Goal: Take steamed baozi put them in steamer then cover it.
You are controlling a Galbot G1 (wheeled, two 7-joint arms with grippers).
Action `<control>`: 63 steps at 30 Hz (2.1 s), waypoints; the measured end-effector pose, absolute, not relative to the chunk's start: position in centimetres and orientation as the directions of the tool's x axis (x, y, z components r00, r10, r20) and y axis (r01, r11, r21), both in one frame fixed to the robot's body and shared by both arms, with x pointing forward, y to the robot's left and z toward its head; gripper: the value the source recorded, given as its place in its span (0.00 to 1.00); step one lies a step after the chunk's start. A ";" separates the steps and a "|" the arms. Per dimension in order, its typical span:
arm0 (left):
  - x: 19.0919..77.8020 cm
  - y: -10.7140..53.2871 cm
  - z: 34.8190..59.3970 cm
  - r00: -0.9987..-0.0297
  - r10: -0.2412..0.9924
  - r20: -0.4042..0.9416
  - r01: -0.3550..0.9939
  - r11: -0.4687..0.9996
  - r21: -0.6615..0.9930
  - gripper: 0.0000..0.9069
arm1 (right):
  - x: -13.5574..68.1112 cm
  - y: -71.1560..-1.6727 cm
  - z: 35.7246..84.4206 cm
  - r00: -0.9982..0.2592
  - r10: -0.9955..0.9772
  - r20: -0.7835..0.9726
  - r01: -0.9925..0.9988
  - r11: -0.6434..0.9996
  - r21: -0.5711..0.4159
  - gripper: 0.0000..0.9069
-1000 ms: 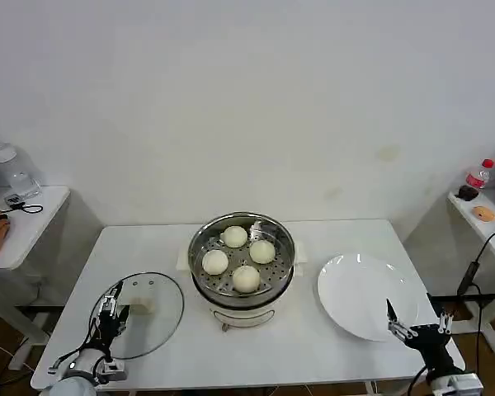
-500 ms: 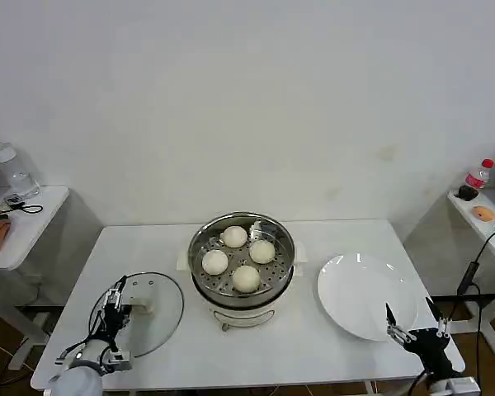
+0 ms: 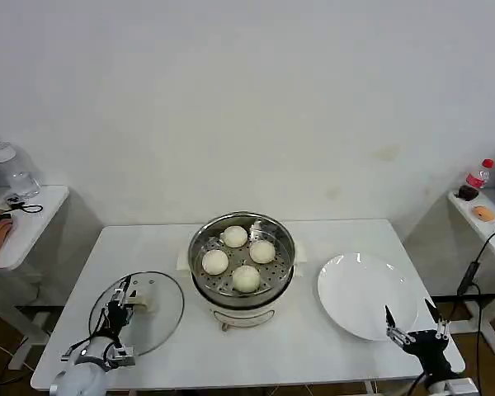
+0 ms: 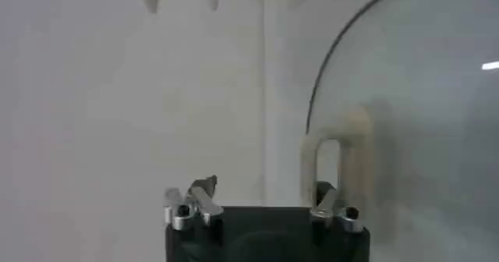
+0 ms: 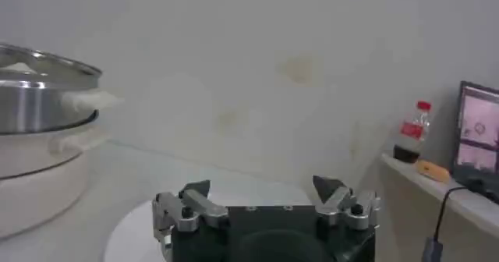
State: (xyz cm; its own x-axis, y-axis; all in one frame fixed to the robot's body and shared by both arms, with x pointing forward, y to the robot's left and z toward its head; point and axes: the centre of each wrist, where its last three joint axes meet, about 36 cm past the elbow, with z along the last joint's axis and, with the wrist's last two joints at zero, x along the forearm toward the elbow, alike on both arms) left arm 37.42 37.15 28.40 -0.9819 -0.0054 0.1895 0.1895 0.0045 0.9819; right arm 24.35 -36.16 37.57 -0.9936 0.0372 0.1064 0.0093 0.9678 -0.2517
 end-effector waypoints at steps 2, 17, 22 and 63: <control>37.3 37.1 28.3 -0.983 -0.007 0.185 0.185 0.010 0.983 0.00 | 24.4 -36.1 37.6 -0.994 0.035 0.107 0.007 0.968 -0.252 1.00; 35.9 37.9 30.1 -0.997 -0.022 0.078 0.078 0.013 0.997 0.00 | 24.6 -35.8 37.9 -0.995 0.013 0.100 -0.013 0.967 -0.254 1.00; 35.6 38.5 32.5 -0.998 -0.054 0.022 0.021 0.016 1.000 0.00 | 24.8 -35.7 37.8 -0.994 0.000 0.105 -0.027 0.966 -0.256 1.00; 42.5 17.5 47.3 -0.999 -0.030 -0.015 -0.016 0.029 0.999 0.00 | 26.2 -32.7 35.5 -0.984 -0.090 0.154 -0.128 0.958 -0.258 1.00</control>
State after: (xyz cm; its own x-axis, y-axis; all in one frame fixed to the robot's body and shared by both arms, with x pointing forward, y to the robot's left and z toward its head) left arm 42.46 17.49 47.31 -0.9994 -0.0297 -0.0149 -0.0157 0.0288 0.9995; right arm 26.23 -32.71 35.53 -0.9840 -0.0897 0.1541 -0.1277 0.9577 -0.2577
